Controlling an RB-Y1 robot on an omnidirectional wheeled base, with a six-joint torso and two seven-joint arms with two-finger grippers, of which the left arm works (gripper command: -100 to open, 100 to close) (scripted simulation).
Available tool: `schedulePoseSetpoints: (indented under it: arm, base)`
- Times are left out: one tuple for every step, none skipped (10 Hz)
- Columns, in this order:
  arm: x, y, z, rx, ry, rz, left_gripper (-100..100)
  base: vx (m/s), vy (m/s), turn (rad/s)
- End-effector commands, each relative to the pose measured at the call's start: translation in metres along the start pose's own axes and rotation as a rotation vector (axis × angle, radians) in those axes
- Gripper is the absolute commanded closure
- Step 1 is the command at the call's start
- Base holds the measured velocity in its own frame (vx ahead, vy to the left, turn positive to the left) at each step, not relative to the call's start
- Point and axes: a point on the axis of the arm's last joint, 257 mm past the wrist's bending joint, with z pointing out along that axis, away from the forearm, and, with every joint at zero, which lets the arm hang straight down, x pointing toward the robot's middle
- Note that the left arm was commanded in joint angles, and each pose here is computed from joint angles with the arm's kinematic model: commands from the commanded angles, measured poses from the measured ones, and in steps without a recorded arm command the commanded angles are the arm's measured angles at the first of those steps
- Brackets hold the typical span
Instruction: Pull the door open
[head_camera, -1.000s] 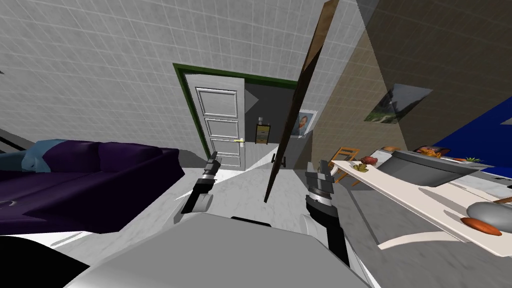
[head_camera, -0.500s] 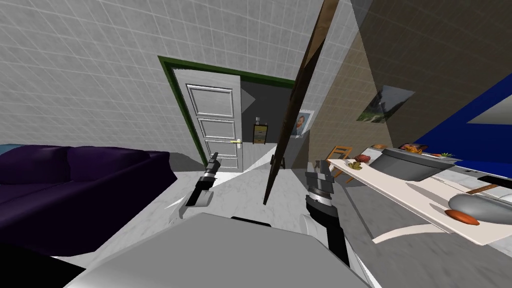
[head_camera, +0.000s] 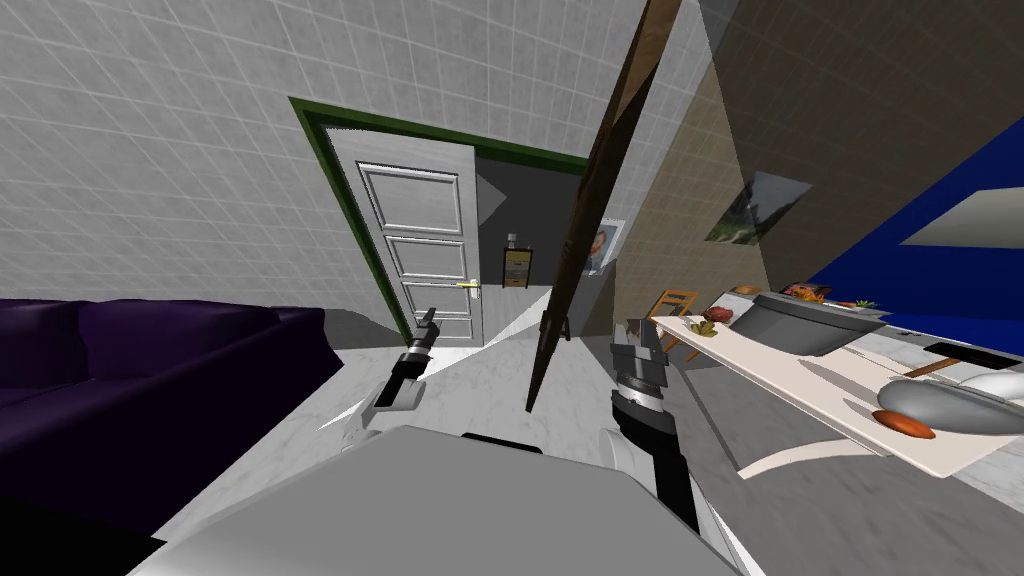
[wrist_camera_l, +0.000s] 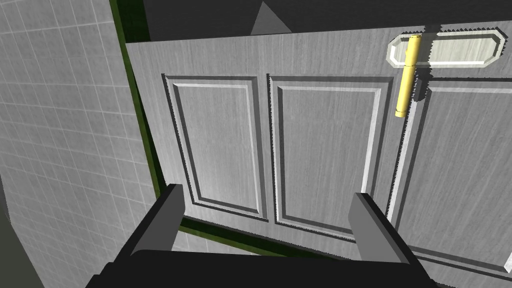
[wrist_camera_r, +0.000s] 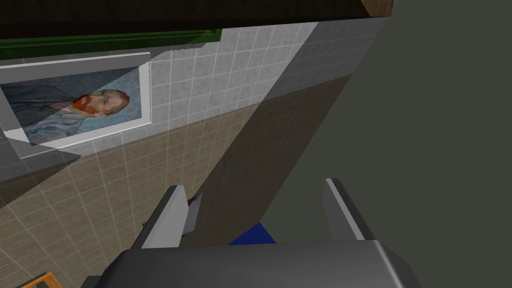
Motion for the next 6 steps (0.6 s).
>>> schedulePoseSetpoints:
  arm:
    - [-0.007,0.009,0.0082,-0.008,-0.007,0.006,-100]
    - [-0.008,0.015,0.0063,-0.021,-0.008,0.006,-100]
    - [-0.013,0.022,0.0099,-0.031,-0.014,0.01,-100]
    - [-0.019,0.026,0.0146,-0.033,-0.02,0.014,-100]
    - [-0.019,0.034,0.0118,-0.05,-0.022,0.014,-100]
    - [-0.025,0.041,0.0152,-0.06,-0.029,0.018,-100]
  base:
    - [0.062,0.022,-0.113]
    - [0.062,0.021,-0.038]
    - [0.064,0.018,-0.069]
    - [0.083,0.019,-0.131]
    - [0.057,0.022,-0.033]
    - [0.051,0.019,-0.065]
